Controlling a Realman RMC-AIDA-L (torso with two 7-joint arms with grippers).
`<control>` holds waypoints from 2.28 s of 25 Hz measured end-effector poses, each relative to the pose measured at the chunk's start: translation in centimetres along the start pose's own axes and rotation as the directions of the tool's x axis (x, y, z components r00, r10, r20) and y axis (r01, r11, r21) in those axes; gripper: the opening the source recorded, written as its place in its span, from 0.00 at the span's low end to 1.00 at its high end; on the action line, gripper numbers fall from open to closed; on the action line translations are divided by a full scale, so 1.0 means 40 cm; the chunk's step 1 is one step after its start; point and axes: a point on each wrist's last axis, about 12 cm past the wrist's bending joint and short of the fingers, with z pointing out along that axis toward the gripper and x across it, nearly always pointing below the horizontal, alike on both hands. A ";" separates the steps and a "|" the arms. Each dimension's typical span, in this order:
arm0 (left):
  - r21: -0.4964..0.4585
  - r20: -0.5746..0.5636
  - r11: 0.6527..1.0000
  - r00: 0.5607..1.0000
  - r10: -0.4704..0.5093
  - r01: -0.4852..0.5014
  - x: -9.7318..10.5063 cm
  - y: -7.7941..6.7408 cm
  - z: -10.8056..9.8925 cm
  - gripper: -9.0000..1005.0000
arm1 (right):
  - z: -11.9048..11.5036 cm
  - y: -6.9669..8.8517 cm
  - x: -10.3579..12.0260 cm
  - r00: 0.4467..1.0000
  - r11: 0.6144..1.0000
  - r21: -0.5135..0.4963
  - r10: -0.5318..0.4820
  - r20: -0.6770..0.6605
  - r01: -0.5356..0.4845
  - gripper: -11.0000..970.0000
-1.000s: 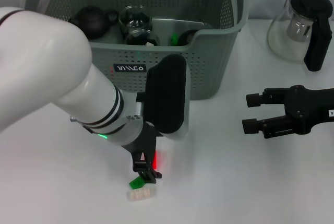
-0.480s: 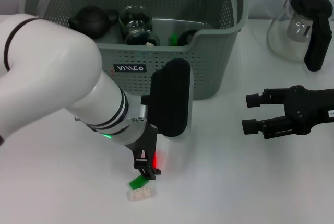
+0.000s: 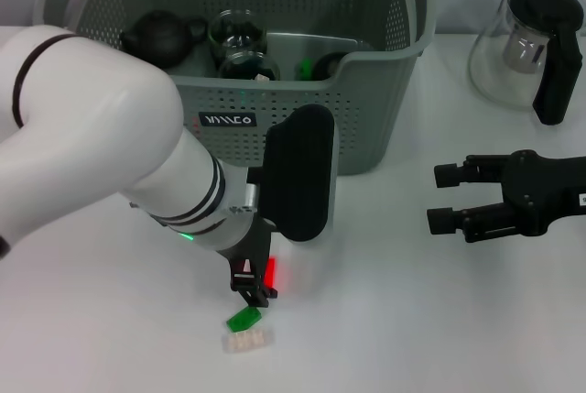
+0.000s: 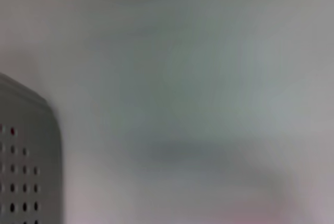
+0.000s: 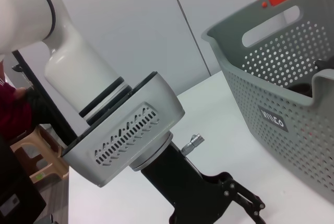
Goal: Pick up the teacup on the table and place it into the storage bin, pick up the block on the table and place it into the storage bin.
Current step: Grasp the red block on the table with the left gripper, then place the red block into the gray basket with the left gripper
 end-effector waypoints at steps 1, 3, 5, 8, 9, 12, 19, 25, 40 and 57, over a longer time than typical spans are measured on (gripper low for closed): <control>0.000 0.000 1.000 1.000 0.001 -0.001 0.000 0.000 0.000 0.87 | 0.000 0.000 0.000 1.000 1.000 0.000 0.000 0.000 0.000 0.97; 0.000 0.000 1.000 1.000 0.004 -0.004 -0.002 0.000 0.000 0.86 | 0.000 0.000 0.001 1.000 1.000 0.001 0.001 0.000 -0.001 0.97; 0.001 -0.001 1.000 1.000 0.008 -0.008 -0.003 0.000 0.000 0.86 | 0.000 0.000 0.001 1.000 1.000 0.001 0.000 0.000 0.000 0.97; 0.003 -0.002 1.000 1.000 0.011 -0.011 -0.003 0.000 -0.001 0.85 | 0.000 0.000 0.001 1.000 1.000 0.002 -0.001 0.000 0.001 0.97; 0.003 -0.002 1.000 1.000 0.012 -0.012 -0.003 0.000 -0.001 0.85 | 0.000 0.000 0.001 1.000 1.000 0.002 -0.001 0.000 0.001 0.97; 0.001 -0.001 1.000 1.000 0.014 -0.014 -0.004 0.000 0.000 0.85 | 0.000 0.000 0.001 1.000 1.000 0.002 -0.002 0.000 0.002 0.97; 0.004 -0.004 1.000 1.000 0.012 -0.012 -0.003 0.000 0.002 0.83 | 0.001 0.000 0.001 1.000 1.000 0.001 -0.001 0.001 0.001 0.97; 0.005 -0.016 1.000 1.000 0.012 -0.012 -0.001 0.001 0.002 0.72 | 0.001 0.000 0.001 1.000 1.000 0.001 -0.001 0.002 0.001 0.97; 0.023 -0.032 1.000 0.999 0.009 -0.008 -0.001 -0.002 -0.001 0.47 | 0.000 0.001 0.003 1.000 1.000 -0.002 0.000 0.002 0.000 0.97; -0.046 0.406 0.885 0.818 -0.407 0.463 0.124 0.109 -0.337 0.44 | -0.011 0.006 0.012 1.000 1.000 -0.008 -0.004 -0.001 0.004 0.97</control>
